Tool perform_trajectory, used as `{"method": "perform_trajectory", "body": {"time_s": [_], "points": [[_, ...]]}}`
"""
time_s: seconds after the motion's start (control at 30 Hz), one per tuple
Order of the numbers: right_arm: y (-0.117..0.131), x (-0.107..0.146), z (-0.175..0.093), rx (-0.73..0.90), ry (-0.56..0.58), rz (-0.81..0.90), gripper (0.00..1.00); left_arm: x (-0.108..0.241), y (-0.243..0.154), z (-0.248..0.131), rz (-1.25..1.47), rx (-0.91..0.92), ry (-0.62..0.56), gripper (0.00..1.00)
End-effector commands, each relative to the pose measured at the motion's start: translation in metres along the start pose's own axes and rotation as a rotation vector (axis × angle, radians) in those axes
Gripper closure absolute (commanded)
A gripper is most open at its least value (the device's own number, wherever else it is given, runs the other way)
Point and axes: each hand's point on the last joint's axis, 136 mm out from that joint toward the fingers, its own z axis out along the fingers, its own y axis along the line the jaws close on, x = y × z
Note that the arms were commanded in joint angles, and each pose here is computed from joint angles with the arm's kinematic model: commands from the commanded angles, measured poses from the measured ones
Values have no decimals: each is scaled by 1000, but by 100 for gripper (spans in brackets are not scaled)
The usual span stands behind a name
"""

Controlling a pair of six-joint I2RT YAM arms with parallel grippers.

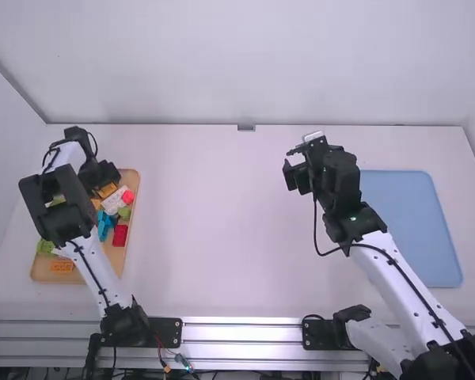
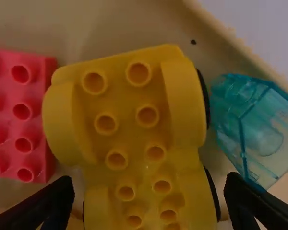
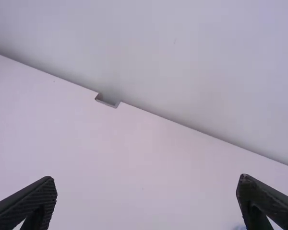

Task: Assemble lego blocks to make yellow taxi

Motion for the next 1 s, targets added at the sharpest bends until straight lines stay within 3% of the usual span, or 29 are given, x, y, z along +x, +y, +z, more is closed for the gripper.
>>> {"method": "perform_trajectory", "body": {"time_s": [0.0, 0.43, 0.57, 0.97], "points": [[-4, -14, -1, 12, -27, 1, 1, 6, 7, 6, -41, -26, 13, 18], [-4, -14, -1, 11, -27, 0, 1, 6, 5, 13, -81, -14, 0, 19], [-4, -14, -1, 11, -27, 0, 1, 8, -1, 13, -92, 47, 18, 28], [-4, -14, -1, 11, -26, 1, 1, 15, 0, 12, -130, 33, 45, 35]]}}
